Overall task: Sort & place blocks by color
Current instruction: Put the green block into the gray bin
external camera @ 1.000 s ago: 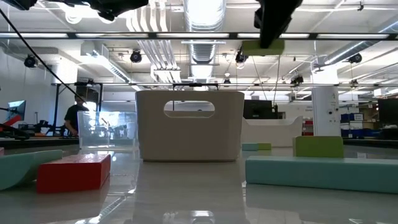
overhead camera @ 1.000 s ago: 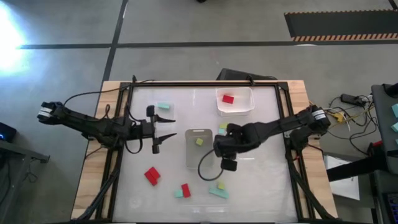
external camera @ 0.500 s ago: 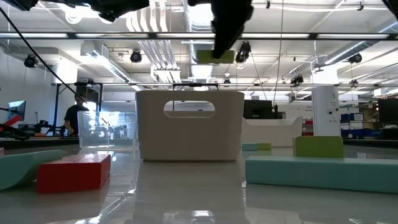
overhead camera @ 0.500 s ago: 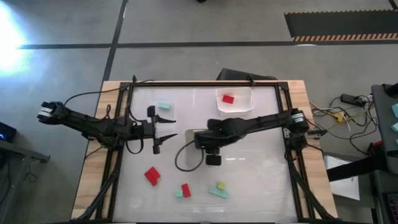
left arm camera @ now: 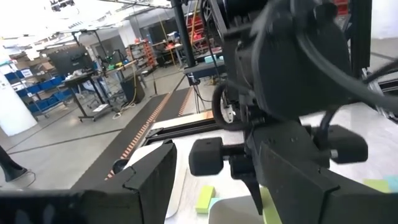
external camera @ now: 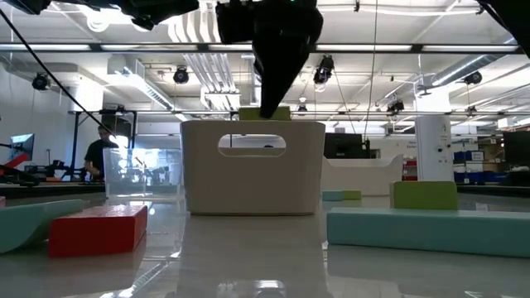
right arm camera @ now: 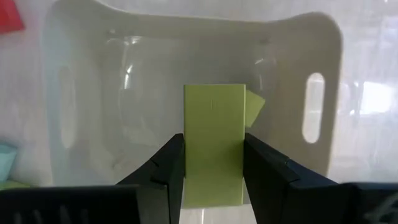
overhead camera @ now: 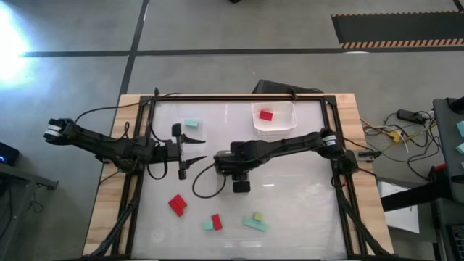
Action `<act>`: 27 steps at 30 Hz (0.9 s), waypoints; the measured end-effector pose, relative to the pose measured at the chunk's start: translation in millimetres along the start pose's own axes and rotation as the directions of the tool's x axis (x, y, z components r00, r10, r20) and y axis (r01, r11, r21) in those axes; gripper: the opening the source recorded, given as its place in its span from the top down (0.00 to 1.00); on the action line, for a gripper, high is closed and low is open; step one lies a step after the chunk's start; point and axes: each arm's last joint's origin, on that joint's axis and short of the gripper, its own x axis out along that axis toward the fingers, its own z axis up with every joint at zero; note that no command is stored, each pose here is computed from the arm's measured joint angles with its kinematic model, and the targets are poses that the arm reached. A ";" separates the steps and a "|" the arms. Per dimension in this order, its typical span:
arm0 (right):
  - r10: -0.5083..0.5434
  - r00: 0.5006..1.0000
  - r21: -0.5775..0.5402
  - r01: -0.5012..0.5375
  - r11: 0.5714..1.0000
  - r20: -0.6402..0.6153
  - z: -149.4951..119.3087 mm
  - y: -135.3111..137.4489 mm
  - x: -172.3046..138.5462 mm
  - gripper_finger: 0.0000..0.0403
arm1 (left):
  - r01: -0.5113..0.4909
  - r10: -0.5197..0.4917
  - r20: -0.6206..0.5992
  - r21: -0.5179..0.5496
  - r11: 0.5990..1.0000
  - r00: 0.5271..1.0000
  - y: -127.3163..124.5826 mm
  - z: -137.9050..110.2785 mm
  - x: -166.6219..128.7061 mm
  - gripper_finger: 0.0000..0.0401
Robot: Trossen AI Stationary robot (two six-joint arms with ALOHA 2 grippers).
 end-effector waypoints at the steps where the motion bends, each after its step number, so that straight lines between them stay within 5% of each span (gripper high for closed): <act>1: 0.000 1.000 0.000 0.000 1.000 0.002 0.1 0.3 3.5 0.71 | 0.000 0.000 0.000 -0.002 1.000 1.000 0.0 0.0 0.0 0.46; 27: 0.076 0.993 -0.018 -0.075 0.997 0.088 -16.3 2.3 72.1 0.71 | -0.001 0.001 0.003 -0.014 1.000 1.000 0.4 0.5 -0.2 0.46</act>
